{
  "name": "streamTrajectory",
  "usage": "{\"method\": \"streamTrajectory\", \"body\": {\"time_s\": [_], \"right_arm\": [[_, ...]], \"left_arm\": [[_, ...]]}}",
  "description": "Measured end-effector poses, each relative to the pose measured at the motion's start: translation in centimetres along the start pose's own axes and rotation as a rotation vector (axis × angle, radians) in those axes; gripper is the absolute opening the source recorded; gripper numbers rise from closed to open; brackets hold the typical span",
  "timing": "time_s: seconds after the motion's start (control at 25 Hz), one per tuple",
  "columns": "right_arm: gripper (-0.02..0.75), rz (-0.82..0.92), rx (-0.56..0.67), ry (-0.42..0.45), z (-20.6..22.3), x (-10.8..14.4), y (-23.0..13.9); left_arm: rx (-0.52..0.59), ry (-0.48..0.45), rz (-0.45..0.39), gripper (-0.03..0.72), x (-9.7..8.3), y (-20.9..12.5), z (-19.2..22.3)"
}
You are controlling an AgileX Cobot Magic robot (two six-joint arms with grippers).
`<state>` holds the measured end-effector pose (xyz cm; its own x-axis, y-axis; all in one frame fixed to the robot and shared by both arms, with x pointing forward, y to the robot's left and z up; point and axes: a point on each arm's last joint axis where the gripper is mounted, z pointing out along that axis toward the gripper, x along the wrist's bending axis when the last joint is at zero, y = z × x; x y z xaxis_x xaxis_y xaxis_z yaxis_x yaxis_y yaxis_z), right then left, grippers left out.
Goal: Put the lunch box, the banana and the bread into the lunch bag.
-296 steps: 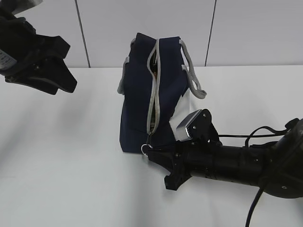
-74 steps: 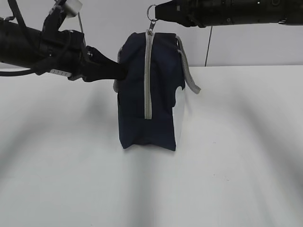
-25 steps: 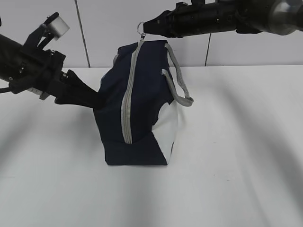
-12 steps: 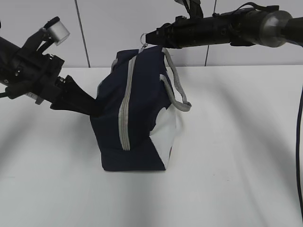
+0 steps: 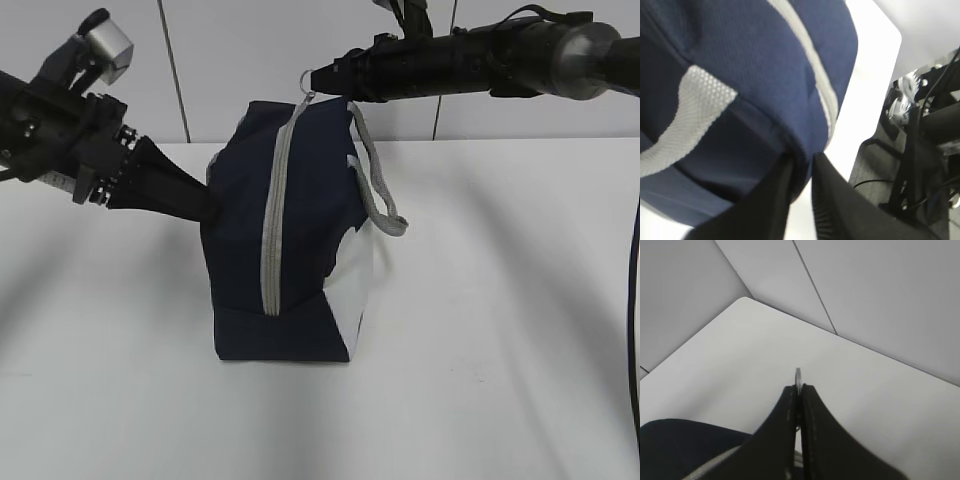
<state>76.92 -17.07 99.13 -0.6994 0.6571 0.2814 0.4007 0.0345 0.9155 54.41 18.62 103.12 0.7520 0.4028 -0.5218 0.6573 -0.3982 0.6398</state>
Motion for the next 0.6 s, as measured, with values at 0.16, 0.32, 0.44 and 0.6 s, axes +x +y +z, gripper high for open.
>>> {"method": "streamTrajectory", "body": {"time_s": [0.16,0.32,0.44,0.6], "right_arm": [[-0.016,0.002,0.001,0.004,0.0,0.0,0.0],[-0.016,0.002,0.001,0.006,0.0,0.1,0.0],[-0.016,0.002,0.002,0.008,0.0,0.1,0.0],[-0.016,0.002,0.002,0.008,0.0,0.1,0.0]], "left_arm": [[-0.053,0.025,-0.033,0.324,-0.1,0.2,-1.9],[-0.196,0.074,-0.052,0.381,-0.6,1.2,-4.5],[-0.360,0.172,-0.098,0.386,-0.1,2.5,-5.6],[-0.540,0.297,-0.220,0.388,2.0,3.6,-5.9]]}}
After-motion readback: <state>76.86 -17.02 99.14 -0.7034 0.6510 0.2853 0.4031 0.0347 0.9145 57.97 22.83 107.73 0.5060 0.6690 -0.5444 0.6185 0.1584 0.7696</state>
